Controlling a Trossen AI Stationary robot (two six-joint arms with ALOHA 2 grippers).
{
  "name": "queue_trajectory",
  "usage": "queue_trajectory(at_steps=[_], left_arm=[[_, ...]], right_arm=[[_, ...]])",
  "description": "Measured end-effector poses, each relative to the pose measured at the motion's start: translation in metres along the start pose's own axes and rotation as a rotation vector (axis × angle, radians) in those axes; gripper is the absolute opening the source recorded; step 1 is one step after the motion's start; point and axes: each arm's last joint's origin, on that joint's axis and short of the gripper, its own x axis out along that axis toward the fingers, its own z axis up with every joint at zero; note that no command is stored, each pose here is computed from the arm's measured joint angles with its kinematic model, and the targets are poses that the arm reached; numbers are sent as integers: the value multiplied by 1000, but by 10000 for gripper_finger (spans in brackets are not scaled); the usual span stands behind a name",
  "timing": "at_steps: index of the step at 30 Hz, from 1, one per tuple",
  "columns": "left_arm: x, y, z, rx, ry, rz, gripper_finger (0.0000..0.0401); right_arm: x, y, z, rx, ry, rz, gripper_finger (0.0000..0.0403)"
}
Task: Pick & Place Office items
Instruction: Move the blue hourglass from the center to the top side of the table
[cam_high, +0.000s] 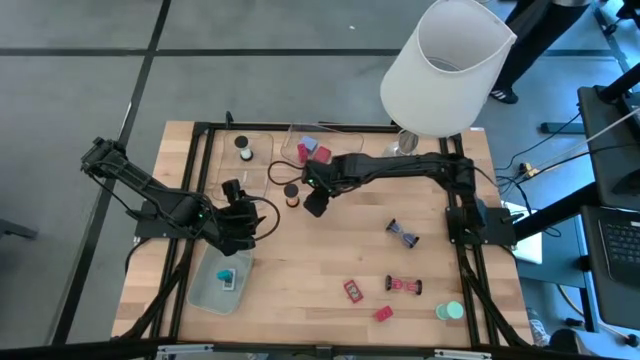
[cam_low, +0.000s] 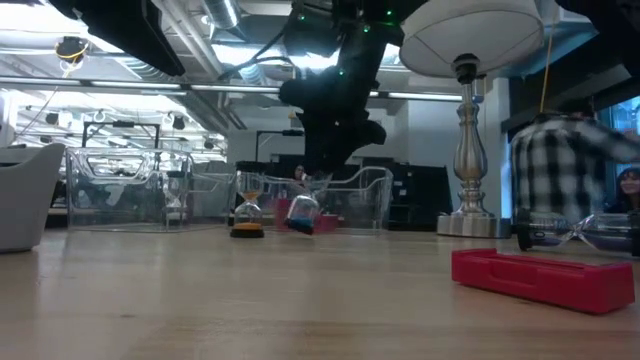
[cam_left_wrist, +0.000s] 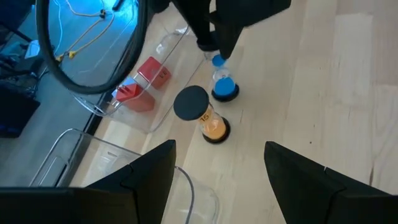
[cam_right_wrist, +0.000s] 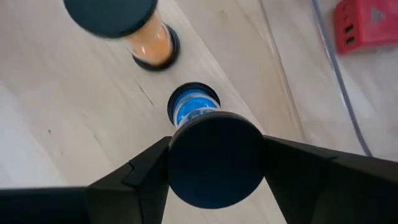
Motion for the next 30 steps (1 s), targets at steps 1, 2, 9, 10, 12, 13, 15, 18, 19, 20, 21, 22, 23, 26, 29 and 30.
queue_trajectory(at_steps=[1, 2, 9, 10, 12, 13, 15, 18, 19, 20, 21, 22, 23, 26, 29, 30], left_arm=[[0, 0, 0, 0, 0, 1, 242], [0, 0, 0, 0, 0, 1, 242], [0, 0, 0, 0, 1, 0, 242], [0, 0, 0, 0, 1, 0, 242], [0, 0, 0, 0, 1, -1, 242], [0, 0, 0, 0, 1, -1, 242], [0, 0, 0, 0, 1, -1, 242], [0, 0, 0, 0, 2, -2, 242], [0, 0, 0, 0, 2, -2, 242], [0, 0, 0, 0, 2, -2, 242], [0, 0, 0, 0, 2, -2, 242], [0, 0, 0, 0, 2, -2, 242], [0, 0, 0, 1, 2, -2, 242], [0, 0, 0, 0, 4, -7, 242], [0, -1, 0, 0, 11, -20, 242], [0, -1, 0, 0, 13, -23, 242]], right_arm=[[1, 0, 0, 0, 2, -1, 218], [1, -1, -1, -2, 12, -7, 218], [1, 0, -1, -1, 9, -5, 227], [1, 0, -1, -1, 9, -5, 228], [1, 0, -1, 0, 9, -5, 230], [1, 0, -1, 0, 9, -5, 230], [1, -1, -1, 1, 8, -5, 231], [1, -1, 0, -4, 8, -6, 231], [1, -1, 0, -9, 8, -5, 232], [1, -1, 0, -20, 6, -4, 232], [1, -1, 0, -28, 2, -2, 232], [1, -1, 1, -36, -1, 0, 232], [1, 0, 1, -43, -5, 1, 234], [1, 1, 3, -54, -23, 11, 249], [0, 1, 4, -63, -37, 17, 275], [0, 1, 4, -71, -38, 18, 285]])
